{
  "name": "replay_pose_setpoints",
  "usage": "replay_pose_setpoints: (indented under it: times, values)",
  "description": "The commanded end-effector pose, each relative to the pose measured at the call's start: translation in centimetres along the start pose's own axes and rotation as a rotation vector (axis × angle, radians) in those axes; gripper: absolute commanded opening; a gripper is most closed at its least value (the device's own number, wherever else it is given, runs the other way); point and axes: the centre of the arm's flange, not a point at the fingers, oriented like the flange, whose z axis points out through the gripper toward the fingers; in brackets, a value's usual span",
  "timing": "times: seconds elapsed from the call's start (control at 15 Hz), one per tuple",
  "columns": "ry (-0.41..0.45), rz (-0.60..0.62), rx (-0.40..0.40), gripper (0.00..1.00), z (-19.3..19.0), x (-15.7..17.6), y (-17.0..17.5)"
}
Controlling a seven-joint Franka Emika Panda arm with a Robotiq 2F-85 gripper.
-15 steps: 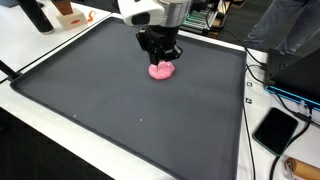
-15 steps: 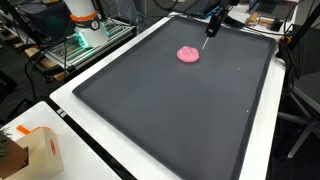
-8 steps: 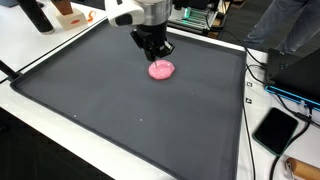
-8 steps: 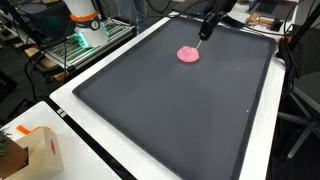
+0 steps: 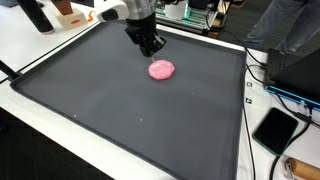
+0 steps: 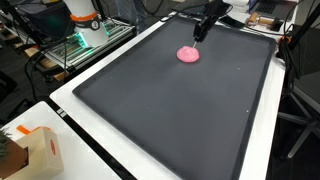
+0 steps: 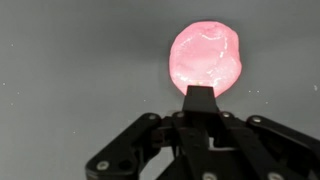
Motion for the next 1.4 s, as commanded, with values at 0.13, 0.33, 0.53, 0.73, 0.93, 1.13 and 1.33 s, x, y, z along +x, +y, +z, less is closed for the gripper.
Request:
replay_pose_setpoints:
  times: [0.13,0.33,0.53,0.73,0.93,1.13,1.33]
  values:
    - [0.036,-0.028,0.088,0.04,-0.4,-3.2,2.3]
    - [0.059,-0.058,0.117,0.04,-1.7,-4.9,2.4]
    - [0.087,-0.085,0.116,0.04,-3.2,-7.0,2.0]
    - [0.134,-0.129,0.111,0.04,-5.2,-9.6,1.2]
    - [0.197,-0.176,0.096,0.04,-7.5,-12.3,-0.2]
    - [0.256,-0.219,0.069,0.04,-9.9,-15.0,-1.7]
    - [0.293,-0.255,0.034,0.04,-11.9,-17.2,-3.0]
